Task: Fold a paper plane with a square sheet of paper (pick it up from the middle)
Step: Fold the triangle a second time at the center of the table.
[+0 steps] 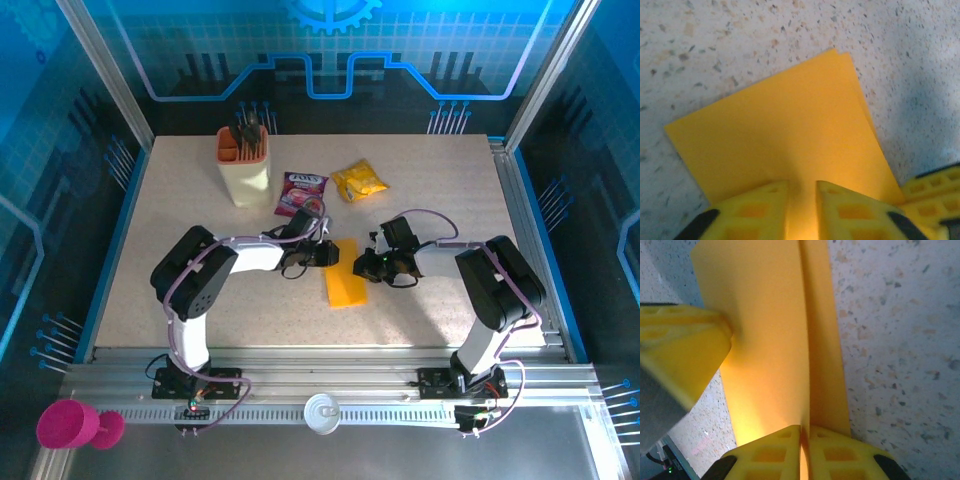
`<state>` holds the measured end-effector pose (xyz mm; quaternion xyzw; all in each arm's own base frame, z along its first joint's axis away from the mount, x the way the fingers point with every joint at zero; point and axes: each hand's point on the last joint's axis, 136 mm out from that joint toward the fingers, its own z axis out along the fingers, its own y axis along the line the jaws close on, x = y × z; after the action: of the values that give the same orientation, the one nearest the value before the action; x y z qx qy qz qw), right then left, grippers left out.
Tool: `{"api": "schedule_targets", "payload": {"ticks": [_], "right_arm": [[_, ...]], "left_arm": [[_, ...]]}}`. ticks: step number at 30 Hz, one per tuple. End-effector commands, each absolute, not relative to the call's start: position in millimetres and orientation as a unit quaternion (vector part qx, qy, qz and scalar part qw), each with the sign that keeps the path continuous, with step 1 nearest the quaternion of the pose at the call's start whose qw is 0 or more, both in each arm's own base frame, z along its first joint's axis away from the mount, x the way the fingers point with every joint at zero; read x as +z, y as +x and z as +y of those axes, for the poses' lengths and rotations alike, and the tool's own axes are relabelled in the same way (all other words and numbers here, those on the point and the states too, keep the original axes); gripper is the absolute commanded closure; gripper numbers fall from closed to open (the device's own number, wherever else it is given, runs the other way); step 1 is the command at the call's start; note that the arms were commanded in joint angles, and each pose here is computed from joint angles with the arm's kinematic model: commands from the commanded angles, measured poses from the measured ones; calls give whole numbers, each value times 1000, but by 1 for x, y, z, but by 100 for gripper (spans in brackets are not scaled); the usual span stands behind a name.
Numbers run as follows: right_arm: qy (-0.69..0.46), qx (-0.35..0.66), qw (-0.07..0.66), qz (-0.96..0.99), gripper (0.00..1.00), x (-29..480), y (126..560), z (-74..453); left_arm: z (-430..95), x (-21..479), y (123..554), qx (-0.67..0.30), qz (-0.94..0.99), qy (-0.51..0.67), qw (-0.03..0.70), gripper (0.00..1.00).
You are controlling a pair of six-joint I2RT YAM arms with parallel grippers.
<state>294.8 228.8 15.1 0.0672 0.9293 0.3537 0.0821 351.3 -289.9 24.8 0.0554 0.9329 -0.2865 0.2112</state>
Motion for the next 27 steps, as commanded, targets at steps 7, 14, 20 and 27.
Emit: {"api": "schedule_targets", "payload": {"ticks": [7, 14, 20, 27], "right_arm": [[81, 363, 77, 925, 88, 10, 296, 227], [90, 372, 74, 921, 88, 13, 297, 228], [91, 370, 72, 922, 88, 12, 296, 228], [93, 373, 67, 921, 88, 12, 297, 229]], "left_arm": [[-291, 44, 289, -269, 930, 122, 221, 52], [-315, 46, 246, -220, 914, 213, 267, 43], [-343, 47, 231, -191, 892, 269, 308, 36], [-360, 45, 239, -191, 885, 282, 317, 31]]}}
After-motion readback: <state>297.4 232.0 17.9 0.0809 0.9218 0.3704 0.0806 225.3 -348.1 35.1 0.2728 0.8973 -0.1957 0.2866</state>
